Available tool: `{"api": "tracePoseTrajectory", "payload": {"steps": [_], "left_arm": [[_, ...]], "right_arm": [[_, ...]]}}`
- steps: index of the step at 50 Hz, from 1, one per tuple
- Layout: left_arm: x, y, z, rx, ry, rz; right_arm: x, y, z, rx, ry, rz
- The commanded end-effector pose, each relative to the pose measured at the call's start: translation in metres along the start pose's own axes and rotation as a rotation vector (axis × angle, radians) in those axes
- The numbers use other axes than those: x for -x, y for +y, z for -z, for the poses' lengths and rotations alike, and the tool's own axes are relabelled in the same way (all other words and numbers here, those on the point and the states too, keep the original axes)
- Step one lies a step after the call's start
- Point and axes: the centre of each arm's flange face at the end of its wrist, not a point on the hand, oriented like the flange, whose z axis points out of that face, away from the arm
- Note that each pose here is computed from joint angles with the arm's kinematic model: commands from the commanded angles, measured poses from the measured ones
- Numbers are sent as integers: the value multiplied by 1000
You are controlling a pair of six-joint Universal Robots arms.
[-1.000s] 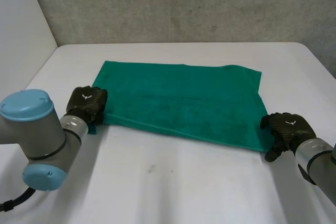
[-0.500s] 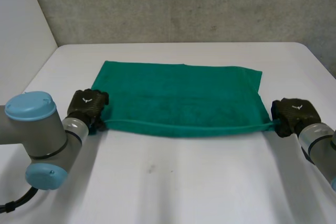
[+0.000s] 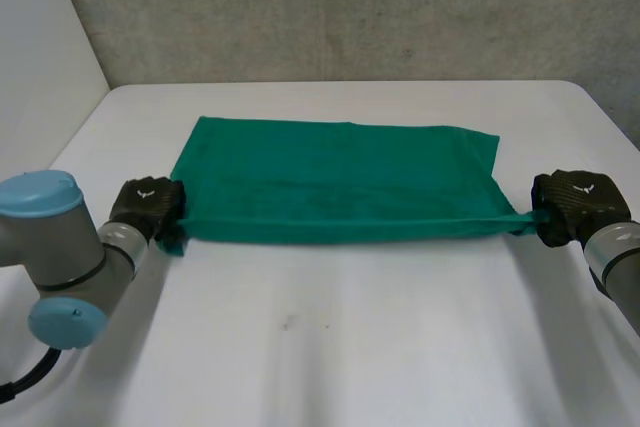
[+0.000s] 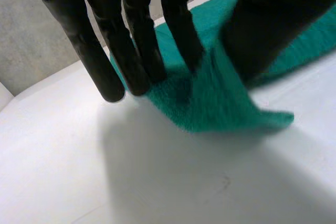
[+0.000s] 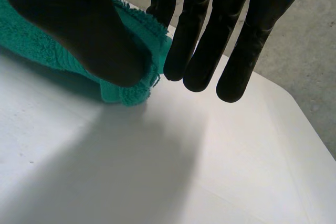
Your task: Fold the towel.
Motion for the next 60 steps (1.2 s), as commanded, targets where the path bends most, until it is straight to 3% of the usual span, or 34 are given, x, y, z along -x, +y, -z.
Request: {"api": "tracePoseTrajectory", "payload": {"steps": [1,5,10,14,18,24,31,34,39,42,46,47,48,52,55,60], "left_arm": [[10,-17,5,3,-29,-12],[17,-52,28,-23,-49,-34],[21,-111,86,-59,-55,-135],[22,-128,122,-32,-45,-225],[17,-118,144,59,-5,-303],[10,-95,147,153,44,-366],[1,-51,111,281,100,-373],[-1,-37,89,309,101,-376],[7,-55,42,201,23,-392],[12,-75,28,123,-20,-396],[25,-173,5,-265,-172,-394],[32,-211,5,-434,-242,-381],[38,-248,11,-611,-318,-357],[49,-309,45,-952,-424,-268],[52,-310,53,-982,-429,-239],[47,-278,45,-863,-367,-212]], "right_arm": [[-1,-11,2,-14,4,18],[-9,-45,18,-25,6,113],[-14,-86,46,18,-17,291],[-16,-106,75,118,-72,441],[-10,-104,90,216,-145,543],[-3,-90,89,278,-211,569],[23,-39,60,443,-341,577],[24,-31,41,447,-293,603],[28,-51,13,318,-179,635],[18,-112,-8,83,0,576],[0,-197,-12,-247,174,438],[-4,-213,-12,-320,205,406],[-11,-243,-7,-470,255,328],[-22,-287,16,-725,321,204],[-34,-310,47,-853,371,179],[-22,-286,43,-783,307,203]]}}
